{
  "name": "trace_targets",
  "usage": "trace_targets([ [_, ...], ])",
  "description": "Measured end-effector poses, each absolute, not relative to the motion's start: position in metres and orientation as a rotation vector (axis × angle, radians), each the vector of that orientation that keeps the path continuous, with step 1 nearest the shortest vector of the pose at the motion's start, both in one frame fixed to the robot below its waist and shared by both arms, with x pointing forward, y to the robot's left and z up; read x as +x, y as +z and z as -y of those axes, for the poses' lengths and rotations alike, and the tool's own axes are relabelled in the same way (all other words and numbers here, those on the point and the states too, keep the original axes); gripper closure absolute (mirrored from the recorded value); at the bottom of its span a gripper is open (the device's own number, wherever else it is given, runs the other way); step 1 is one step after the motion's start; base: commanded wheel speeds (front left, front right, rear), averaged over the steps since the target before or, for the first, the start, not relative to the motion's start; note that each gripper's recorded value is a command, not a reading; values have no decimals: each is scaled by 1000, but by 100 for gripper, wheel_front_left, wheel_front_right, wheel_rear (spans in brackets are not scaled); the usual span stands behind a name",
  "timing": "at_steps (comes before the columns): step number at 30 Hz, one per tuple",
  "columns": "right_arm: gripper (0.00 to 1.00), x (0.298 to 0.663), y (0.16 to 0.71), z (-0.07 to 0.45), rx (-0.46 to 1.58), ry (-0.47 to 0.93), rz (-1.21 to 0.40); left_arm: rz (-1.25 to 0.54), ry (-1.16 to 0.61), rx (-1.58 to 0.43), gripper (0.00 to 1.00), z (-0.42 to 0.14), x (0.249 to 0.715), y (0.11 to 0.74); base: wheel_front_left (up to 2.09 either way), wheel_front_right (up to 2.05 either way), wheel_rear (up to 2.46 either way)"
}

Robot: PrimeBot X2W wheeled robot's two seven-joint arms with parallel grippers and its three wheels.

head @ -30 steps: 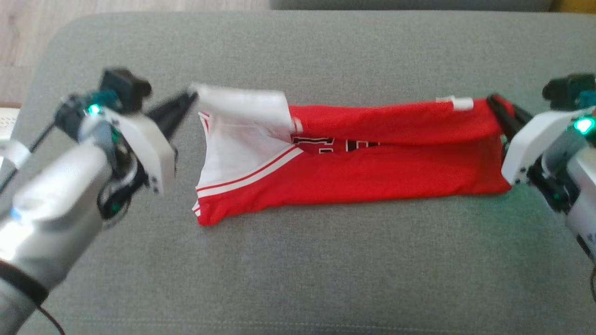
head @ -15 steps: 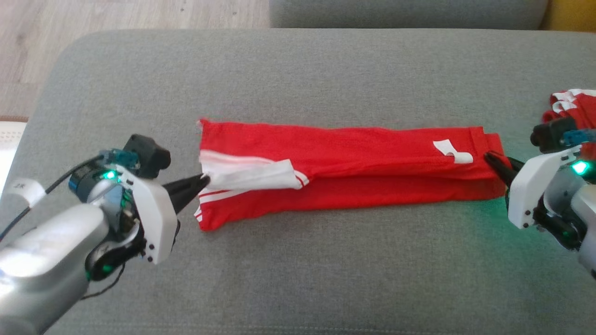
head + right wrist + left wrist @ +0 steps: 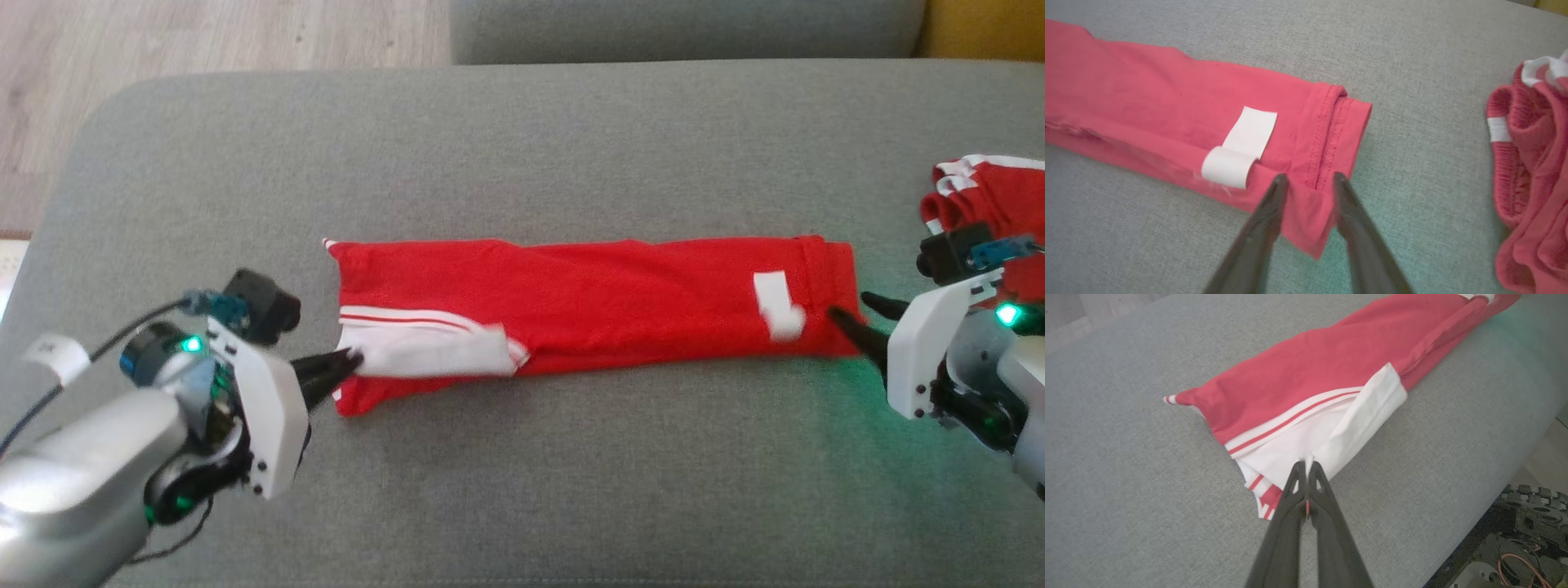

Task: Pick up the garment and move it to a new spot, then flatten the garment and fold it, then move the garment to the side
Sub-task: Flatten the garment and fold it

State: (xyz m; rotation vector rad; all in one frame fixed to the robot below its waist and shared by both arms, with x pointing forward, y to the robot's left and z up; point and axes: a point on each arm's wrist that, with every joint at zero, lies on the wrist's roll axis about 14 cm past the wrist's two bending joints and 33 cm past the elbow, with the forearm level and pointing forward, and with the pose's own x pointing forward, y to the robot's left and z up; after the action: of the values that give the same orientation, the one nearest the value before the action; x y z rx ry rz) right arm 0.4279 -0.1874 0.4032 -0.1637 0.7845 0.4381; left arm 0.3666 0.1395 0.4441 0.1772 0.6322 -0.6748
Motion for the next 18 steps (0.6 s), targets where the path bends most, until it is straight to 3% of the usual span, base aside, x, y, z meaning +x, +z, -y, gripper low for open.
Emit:
trace_targets([
  [1,0,426,405,187,-160,440,-784,-638,-677,176,0,-139,363,442,0,0,0],
  [6,0,422,414,191,-144,435,-780,-614,-653,174,0,-138,363,444,0,0,0],
  [10,0,423,432,199,-100,408,-734,-467,-577,135,0,-139,385,472,0,0,0],
  [15,0,446,483,200,28,367,-502,-167,-413,-36,0,-139,420,527,0,0,0],
  [18,0,455,504,200,78,348,-391,-99,-352,-101,0,-142,426,541,0,0,0],
])
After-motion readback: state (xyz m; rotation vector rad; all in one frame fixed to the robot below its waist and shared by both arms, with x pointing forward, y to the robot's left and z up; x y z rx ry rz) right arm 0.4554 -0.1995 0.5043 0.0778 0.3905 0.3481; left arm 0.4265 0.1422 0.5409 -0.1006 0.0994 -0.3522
